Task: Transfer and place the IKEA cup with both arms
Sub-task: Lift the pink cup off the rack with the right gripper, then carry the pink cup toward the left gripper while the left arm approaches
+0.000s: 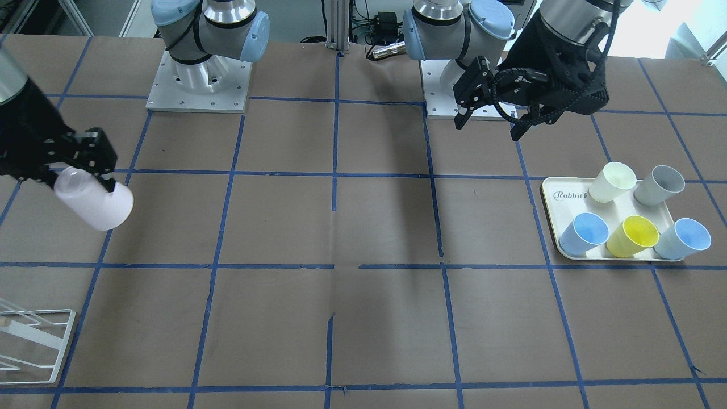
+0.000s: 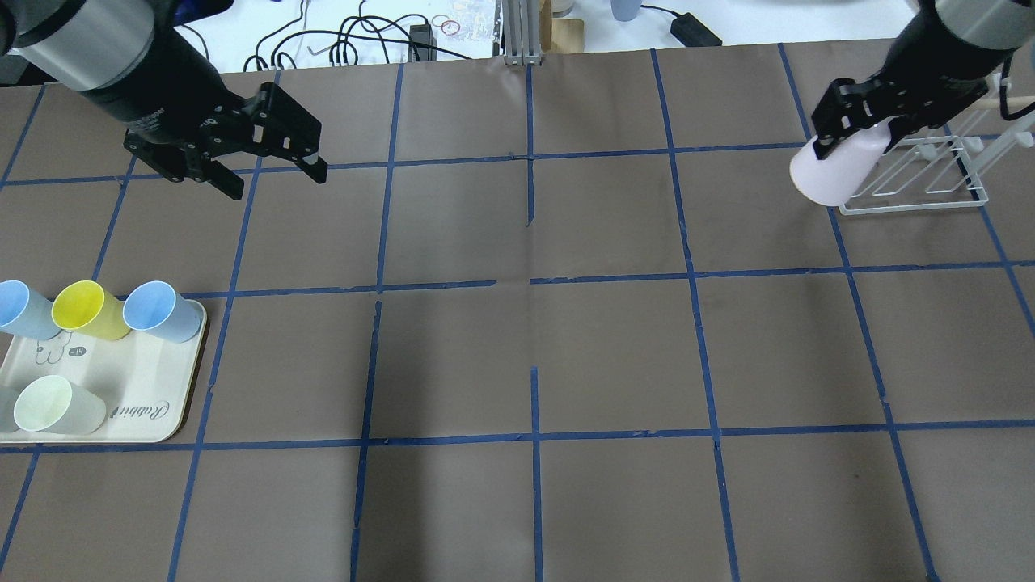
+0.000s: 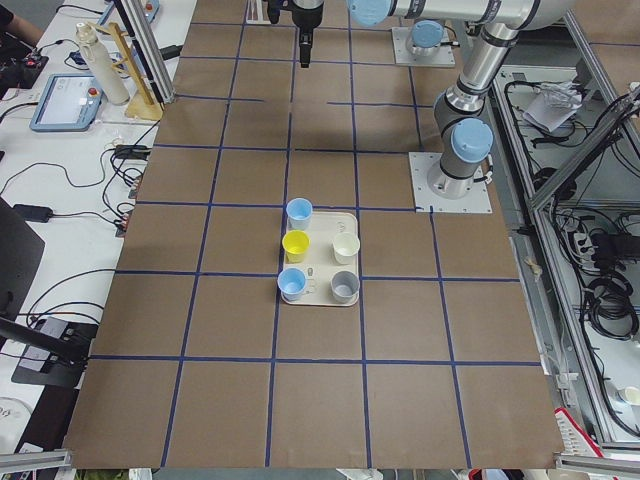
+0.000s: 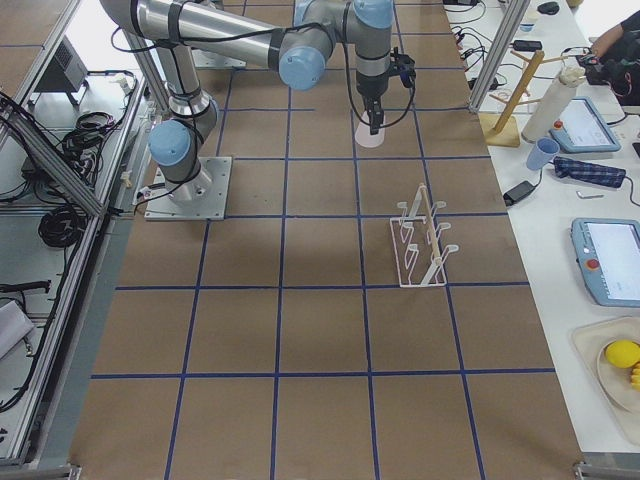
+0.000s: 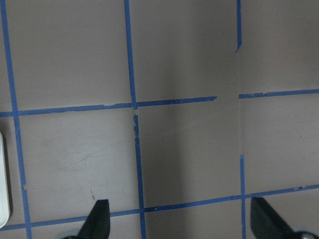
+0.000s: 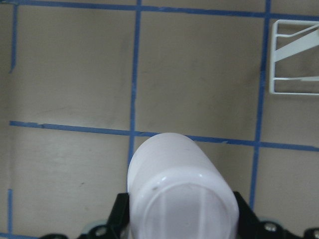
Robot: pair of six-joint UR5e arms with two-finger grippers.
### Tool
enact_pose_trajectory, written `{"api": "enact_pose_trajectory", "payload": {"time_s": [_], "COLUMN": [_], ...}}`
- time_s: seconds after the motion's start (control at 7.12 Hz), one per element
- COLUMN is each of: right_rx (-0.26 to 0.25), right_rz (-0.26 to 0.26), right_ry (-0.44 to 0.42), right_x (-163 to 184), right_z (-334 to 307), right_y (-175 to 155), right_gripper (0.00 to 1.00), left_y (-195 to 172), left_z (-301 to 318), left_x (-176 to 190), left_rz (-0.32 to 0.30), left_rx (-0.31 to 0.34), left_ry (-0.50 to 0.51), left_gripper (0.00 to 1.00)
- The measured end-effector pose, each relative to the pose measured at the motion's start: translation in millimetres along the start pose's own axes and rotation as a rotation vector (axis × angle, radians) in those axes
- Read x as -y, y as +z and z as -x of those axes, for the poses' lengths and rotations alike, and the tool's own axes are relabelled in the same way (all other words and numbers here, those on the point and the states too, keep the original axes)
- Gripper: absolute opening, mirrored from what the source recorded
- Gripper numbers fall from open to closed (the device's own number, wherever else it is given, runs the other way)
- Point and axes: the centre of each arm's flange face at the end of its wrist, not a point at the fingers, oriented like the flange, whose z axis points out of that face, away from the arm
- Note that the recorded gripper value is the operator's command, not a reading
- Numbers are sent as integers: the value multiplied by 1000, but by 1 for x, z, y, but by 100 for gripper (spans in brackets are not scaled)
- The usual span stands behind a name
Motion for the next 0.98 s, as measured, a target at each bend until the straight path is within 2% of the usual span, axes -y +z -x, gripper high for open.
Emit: {"api": "enact_pose_trajectory", "payload": {"time_s": [0.28,0.42,0.56,0.7,0.98], "right_rx": [140,243,380,526,818], "right_rz": [44,55,62,76,139], "right_ry": [135,182,212,242,323], "right_x": [-16,-21,-24,-25,-21], "right_z": [91,120,141,156,173], "right_y": [4,0,-9,-18,-27], "right_gripper": [0,0,0,0,0], "left_y": [18,35,55,77,106], "left_z": [41,51,58,64,59], "left_x": [-2,-8,-15,-23,-37], "left_rz": [7,3,1,4,-9], "left_rx": [-287,-438,-578,-689,-919], "left_ry": [-102,-152,-205,-251,-335], "left_gripper": [100,100,100,100,100]}}
